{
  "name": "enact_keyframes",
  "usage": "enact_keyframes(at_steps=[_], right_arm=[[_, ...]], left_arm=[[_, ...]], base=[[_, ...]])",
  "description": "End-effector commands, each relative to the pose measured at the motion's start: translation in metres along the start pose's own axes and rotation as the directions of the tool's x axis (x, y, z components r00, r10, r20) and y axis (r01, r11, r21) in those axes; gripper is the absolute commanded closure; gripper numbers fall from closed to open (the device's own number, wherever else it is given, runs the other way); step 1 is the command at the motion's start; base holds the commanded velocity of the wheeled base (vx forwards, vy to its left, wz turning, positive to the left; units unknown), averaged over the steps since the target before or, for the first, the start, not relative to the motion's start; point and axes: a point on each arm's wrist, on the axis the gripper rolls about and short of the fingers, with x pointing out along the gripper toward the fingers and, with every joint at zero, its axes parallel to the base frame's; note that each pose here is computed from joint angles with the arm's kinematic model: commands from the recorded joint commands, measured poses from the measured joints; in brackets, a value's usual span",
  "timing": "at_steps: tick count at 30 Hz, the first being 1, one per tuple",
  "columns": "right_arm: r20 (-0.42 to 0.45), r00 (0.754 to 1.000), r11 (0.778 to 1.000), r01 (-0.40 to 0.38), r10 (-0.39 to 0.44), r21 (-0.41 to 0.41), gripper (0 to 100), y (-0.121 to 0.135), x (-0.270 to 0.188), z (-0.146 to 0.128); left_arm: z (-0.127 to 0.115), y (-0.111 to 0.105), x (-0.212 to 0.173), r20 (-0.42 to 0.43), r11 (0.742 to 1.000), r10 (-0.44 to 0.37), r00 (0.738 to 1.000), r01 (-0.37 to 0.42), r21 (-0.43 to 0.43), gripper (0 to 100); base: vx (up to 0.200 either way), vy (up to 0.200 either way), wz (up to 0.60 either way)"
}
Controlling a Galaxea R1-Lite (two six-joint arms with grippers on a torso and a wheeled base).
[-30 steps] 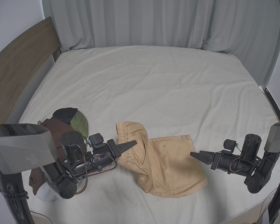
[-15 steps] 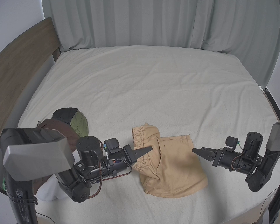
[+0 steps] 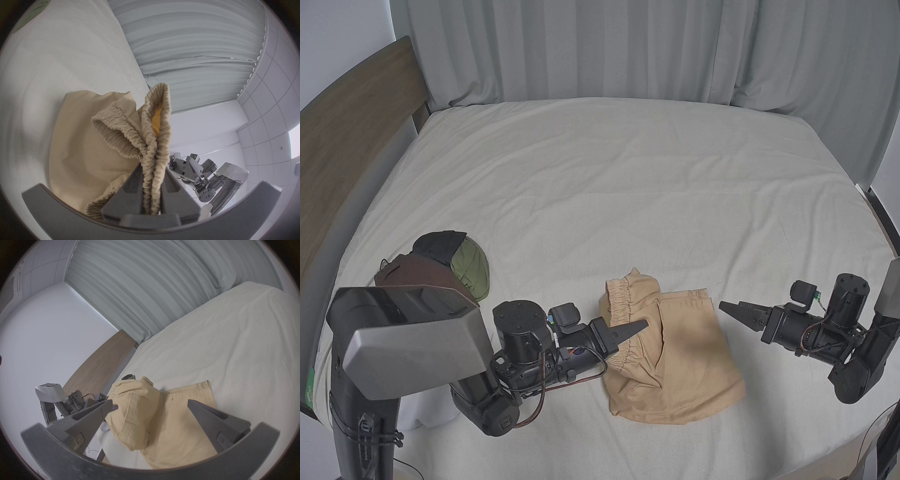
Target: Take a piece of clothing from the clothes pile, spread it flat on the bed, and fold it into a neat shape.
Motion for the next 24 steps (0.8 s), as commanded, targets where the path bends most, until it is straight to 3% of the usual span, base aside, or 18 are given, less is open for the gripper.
enact_keyframes(at_steps=[1, 24], right_arm=[[0.010, 1.000, 1.000, -0.002, 0.002, -0.004, 0, 0.000, 0.000, 0.003], [0.018, 1.000, 1.000, 0.004, -0.004, -0.004, 0, -0.002, 0.000, 0.004]], left_arm=[[-0.007, 0.001, 0.008, -0.017, 0.999, -0.012, 1.000, 0.011, -0.046, 100], [-0.027, 0.006, 0.030, -0.064, 0.998, -0.041, 0.997, 0.037, -0.057, 100]], base=[[0.000, 0.000, 0.00], [0.000, 0.000, 0.00]])
